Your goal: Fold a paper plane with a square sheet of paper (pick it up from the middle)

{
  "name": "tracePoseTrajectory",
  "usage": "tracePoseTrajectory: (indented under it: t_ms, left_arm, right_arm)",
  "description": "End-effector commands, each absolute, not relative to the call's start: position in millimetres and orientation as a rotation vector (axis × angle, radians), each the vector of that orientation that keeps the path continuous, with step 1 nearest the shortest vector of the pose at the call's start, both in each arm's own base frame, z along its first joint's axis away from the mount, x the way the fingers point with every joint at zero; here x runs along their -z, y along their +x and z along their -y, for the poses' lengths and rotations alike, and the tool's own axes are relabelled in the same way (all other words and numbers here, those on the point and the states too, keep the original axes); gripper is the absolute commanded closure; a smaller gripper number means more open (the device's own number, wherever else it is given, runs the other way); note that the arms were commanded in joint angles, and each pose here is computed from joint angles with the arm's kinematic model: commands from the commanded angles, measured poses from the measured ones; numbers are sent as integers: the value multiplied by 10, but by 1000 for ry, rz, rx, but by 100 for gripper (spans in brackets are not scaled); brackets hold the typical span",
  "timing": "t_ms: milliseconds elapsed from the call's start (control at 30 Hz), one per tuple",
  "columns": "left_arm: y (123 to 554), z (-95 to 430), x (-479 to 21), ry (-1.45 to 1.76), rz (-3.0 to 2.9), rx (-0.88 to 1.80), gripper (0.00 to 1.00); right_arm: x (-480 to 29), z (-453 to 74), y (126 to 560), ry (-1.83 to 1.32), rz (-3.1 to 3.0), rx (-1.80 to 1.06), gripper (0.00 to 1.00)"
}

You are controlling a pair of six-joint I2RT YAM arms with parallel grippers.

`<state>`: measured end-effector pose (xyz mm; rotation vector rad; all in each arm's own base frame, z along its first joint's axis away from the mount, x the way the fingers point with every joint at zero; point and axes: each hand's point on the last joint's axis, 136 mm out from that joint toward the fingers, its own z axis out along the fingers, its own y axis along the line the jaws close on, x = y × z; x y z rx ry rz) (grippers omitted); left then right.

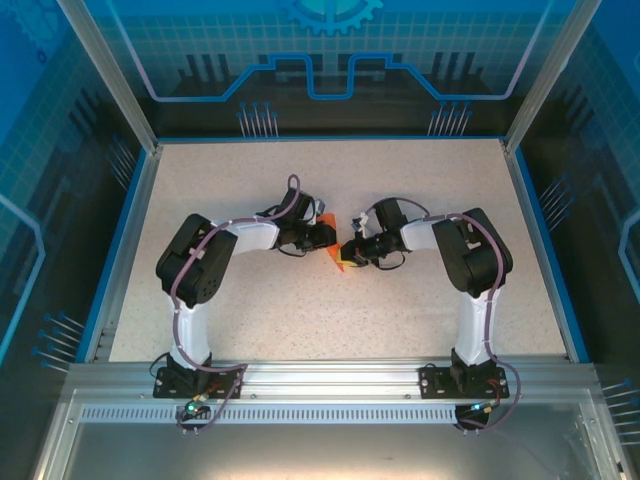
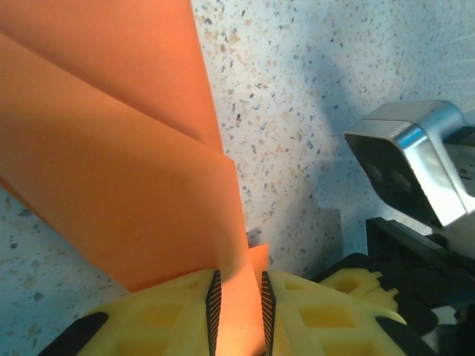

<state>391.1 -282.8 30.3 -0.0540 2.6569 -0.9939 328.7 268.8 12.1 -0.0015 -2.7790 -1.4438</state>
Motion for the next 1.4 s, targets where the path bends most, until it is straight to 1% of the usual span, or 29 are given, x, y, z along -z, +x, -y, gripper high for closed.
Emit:
tracePoseTrajectory:
  t_ms: [0, 467, 567, 700, 800, 1067, 1200, 1367]
  left_arm:
    - [3880, 2816, -159, -52, -2697, 995, 75]
    - [3873, 2758, 25, -70, -2755, 925, 79]
    - [3858, 2709, 79, -80, -2787, 878, 82]
    - [3813, 2670, 183, -87, -2838, 835, 85]
    - [3782, 2653, 267, -94, -2875, 808, 86]
    - [3754, 2668, 318, -91, -2900, 799, 87]
    - [3763, 2679, 311, -86, -2900, 798, 87]
    - [3764, 2690, 314, -86, -2903, 799, 87]
  right_arm:
    - [350, -2402, 3191, -207, 2796, 1198, 100]
    - [343, -2411, 3175, -216, 2778, 1209, 100]
    - [270, -2418, 3201, -202, 2789, 1228, 95]
    - [17, -2426, 3266, -170, 2825, 1286, 86]
    - [-133, -2406, 3275, -154, 2857, 1289, 83]
    - [-442, -2291, 3291, -110, 3022, 1226, 83]
    - [-530, -2455, 3275, 6, 3046, 1203, 85]
    - [-447, -2673, 3271, 69, 2998, 1207, 87]
